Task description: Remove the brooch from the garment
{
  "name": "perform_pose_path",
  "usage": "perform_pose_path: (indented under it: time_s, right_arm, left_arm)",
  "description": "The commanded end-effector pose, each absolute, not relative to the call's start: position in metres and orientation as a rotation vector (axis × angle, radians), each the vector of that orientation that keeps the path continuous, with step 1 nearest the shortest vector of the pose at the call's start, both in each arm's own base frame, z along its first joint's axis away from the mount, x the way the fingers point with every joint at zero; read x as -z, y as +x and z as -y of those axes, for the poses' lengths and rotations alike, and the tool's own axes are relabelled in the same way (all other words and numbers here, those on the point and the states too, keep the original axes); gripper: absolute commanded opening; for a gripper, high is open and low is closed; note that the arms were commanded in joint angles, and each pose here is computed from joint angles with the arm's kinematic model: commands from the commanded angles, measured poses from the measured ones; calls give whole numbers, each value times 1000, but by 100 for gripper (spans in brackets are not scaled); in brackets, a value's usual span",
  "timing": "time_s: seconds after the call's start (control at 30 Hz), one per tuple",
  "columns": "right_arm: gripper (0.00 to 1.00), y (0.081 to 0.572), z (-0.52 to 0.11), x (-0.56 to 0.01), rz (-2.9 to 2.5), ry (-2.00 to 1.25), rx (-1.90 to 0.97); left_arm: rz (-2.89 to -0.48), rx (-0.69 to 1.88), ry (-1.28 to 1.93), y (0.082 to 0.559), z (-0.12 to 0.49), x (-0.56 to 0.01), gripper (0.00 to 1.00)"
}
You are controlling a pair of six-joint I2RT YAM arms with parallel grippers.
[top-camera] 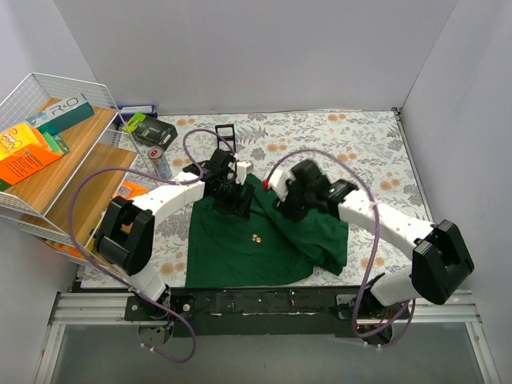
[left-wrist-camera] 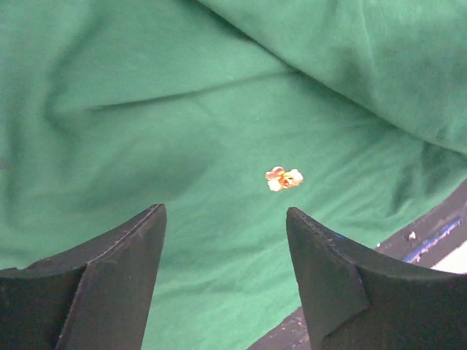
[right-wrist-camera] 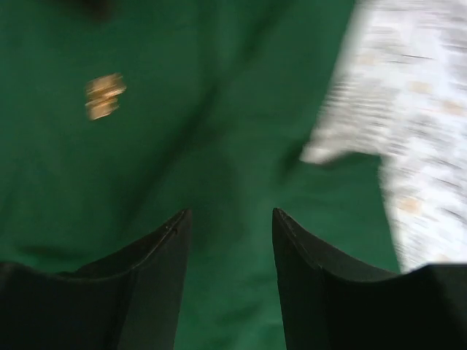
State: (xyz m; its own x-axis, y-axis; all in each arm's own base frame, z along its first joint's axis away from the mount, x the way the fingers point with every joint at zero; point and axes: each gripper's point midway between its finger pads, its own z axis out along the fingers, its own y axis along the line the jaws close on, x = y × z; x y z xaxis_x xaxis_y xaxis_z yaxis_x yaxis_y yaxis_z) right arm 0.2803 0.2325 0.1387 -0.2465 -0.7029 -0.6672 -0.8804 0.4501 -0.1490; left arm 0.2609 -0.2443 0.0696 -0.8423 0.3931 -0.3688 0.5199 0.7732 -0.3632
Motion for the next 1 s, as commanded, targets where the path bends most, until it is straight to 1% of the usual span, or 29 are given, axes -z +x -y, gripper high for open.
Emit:
perform_pose_path:
  time_s: [0.0,0.13,0.2,0.33,0.5,0.67,0.97]
  right_arm:
    - [56,219,-291,-116,-1857,-1543,-439]
    - [52,206,-313,-93,-1969,-1518,-486]
    - [48,214,-325,-88,-1999,-1508,-488]
    - [46,222,-344,-78,-2028,-1512,-508]
    - [48,205,-363,-68,-2020,-1588,-576]
    - [49,190,-368,-60,-2031,-1628,-557]
    - [47,201,-361,-50,-2064,-1605,-435]
  left_arm:
    - [-2534,537,579,299,218,-119,67]
    - [-2466,495,485,322,201,-140,69]
    - [-2437,484,442,333,192,-152,70]
    - [-2380,448,383,345,174,-179,70]
    - [-2339,436,300,351,156,-200,72]
    - [-2314,443,273,353,149,-211,72]
    - [-2290,459,263,358,148,-223,73]
